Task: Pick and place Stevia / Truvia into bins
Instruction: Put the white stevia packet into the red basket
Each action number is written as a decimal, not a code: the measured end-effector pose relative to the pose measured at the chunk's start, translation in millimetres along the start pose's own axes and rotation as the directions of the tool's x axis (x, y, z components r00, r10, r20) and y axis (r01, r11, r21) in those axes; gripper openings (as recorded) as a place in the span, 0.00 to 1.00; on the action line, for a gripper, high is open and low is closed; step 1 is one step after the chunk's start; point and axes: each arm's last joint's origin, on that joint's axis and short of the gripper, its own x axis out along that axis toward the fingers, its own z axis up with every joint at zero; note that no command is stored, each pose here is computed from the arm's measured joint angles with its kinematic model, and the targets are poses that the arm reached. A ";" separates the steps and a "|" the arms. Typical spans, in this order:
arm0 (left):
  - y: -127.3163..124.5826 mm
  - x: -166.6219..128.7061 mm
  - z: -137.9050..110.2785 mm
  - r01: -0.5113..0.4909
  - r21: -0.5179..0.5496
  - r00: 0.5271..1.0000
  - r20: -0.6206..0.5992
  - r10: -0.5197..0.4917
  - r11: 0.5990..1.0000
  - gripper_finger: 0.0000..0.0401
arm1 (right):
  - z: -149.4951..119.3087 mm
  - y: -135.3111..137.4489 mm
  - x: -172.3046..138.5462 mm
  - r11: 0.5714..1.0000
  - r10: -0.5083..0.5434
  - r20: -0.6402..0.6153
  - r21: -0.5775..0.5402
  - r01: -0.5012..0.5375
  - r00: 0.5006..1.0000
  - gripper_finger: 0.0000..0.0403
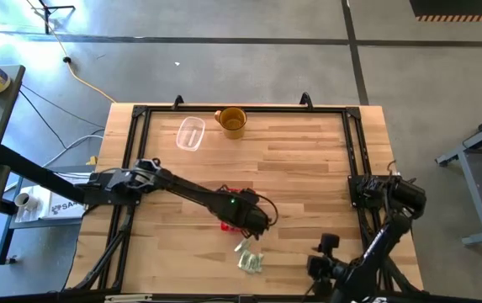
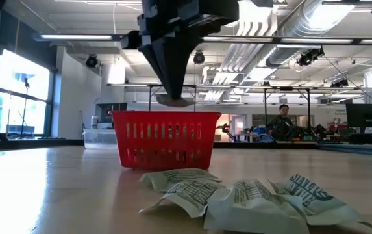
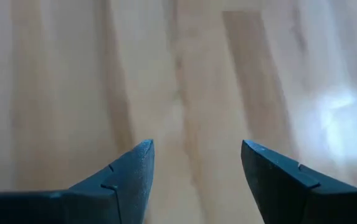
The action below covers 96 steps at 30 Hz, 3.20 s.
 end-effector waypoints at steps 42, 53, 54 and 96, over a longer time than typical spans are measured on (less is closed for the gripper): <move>17.7 -14.1 -1.2 0.832 -0.062 0.518 0.444 -0.731 0.552 0.06 | -18.3 -0.8 -10.7 0.999 -0.034 0.003 0.009 0.034 0.999 0.58; 70.1 -21.7 -31.0 0.502 -0.157 0.851 0.265 -0.453 0.850 0.06 | -8.9 -5.0 -4.8 0.998 -0.060 -0.003 0.008 0.060 0.998 0.58; 69.2 -21.0 -30.9 0.486 -0.134 0.859 0.254 -0.444 0.863 0.07 | -8.1 -5.3 -4.2 0.998 -0.062 -0.005 0.007 0.062 0.998 0.58; 47.3 -85.5 -181.4 0.459 -0.330 0.882 0.283 -0.377 0.825 0.43 | 117.6 -31.8 69.4 0.749 0.246 0.001 -0.635 -0.190 0.969 0.58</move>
